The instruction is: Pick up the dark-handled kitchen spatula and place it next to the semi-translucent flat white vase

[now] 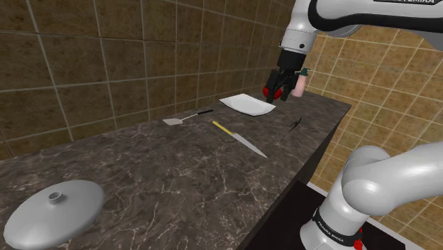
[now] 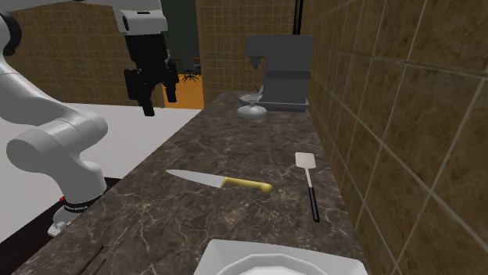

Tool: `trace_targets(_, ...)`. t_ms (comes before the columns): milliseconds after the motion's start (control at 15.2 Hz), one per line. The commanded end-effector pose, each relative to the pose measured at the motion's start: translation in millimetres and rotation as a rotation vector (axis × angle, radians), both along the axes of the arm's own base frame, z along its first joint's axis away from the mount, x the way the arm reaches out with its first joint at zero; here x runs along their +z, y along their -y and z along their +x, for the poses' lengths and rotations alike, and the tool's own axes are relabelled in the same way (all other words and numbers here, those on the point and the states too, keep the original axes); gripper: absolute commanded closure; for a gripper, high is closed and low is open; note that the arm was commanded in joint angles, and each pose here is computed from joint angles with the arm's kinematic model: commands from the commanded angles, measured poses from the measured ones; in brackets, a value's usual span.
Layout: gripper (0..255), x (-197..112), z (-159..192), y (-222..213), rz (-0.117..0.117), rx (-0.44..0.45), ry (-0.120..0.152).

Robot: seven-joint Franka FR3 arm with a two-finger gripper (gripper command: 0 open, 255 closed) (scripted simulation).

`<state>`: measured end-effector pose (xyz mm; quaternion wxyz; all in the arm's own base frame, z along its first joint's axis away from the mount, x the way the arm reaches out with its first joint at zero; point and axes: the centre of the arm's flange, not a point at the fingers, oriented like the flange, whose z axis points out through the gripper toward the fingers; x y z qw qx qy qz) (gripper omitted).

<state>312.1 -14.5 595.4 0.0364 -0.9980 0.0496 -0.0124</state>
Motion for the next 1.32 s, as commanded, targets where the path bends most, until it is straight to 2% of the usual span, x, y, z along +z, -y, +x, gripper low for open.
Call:
trace_targets(0, 0, 0.0, 0.0, 0.0, 0.0, 0.0, 0.0)
trace_targets(660, 0, -43.2, 94.9, -83.2, -0.027, -0.438, -0.008)
trace_targets(1254, 0, -84.2, 203.0, -116.2, -0.051, -0.833, -0.015)
